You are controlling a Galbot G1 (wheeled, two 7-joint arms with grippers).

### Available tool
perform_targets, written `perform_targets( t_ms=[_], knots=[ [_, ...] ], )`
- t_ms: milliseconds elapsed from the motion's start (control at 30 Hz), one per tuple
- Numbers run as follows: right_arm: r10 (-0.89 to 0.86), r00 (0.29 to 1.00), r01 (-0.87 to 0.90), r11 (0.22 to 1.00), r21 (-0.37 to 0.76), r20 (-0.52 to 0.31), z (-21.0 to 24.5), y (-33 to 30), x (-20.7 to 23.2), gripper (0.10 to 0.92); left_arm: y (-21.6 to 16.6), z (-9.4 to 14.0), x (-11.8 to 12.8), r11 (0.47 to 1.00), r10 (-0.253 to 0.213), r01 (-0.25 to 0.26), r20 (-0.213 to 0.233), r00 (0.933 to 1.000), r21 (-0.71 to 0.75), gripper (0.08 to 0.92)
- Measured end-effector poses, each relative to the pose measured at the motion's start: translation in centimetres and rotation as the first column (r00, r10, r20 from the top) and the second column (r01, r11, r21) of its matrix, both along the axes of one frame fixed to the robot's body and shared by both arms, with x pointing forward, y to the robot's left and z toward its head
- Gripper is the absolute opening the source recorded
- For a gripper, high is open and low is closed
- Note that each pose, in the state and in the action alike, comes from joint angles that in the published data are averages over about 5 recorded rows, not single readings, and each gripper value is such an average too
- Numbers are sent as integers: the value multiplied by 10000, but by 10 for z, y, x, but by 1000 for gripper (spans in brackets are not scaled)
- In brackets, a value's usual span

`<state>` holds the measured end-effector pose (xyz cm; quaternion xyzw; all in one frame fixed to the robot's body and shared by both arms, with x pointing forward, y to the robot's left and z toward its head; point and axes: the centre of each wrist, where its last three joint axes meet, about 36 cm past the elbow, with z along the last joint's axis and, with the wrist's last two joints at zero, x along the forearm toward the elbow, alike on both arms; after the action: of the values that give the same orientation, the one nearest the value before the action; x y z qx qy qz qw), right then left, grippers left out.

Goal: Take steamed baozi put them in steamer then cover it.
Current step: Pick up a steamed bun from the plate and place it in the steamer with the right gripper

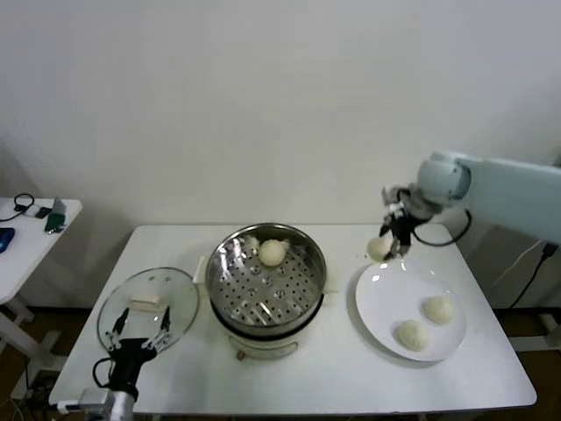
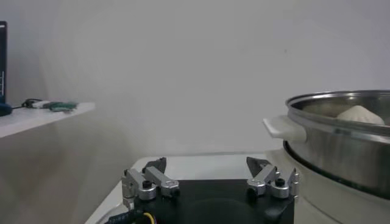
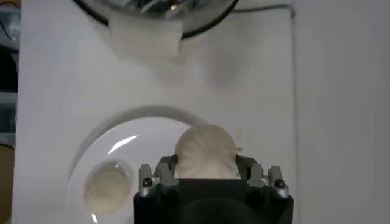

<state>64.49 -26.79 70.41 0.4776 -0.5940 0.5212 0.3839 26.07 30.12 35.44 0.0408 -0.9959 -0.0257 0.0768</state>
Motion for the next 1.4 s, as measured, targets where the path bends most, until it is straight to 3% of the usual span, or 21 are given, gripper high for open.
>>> perform_targets(
  t_ms=[200, 400, 867, 1133, 1400],
  knots=[
    [798, 9959, -828, 9937, 753, 423, 61, 68, -15, 662, -2, 1, 1, 10000, -50, 50, 46, 10000, -29, 823],
    [1726, 9834, -1775, 9791, 992, 558, 73, 153, -36, 662, -1, 4, 2, 10000, -14, 15, 128, 9999, -35, 823],
    [2772, 9608, -2767, 9594, 555, -13, -33, 278, -51, 662, 1, 8, -1, 9999, 130, -129, 200, 9997, -35, 823],
    [2827, 9592, -2828, 9588, 260, 60, -93, 308, -45, 662, 4, 7, -2, 9998, 182, -182, 175, 9997, 0, 823],
    [2775, 9606, -2777, 9606, 140, 119, -114, 316, -42, 682, 4, 6, -3, 9998, 194, -194, 145, 9997, -16, 823]
  ],
)
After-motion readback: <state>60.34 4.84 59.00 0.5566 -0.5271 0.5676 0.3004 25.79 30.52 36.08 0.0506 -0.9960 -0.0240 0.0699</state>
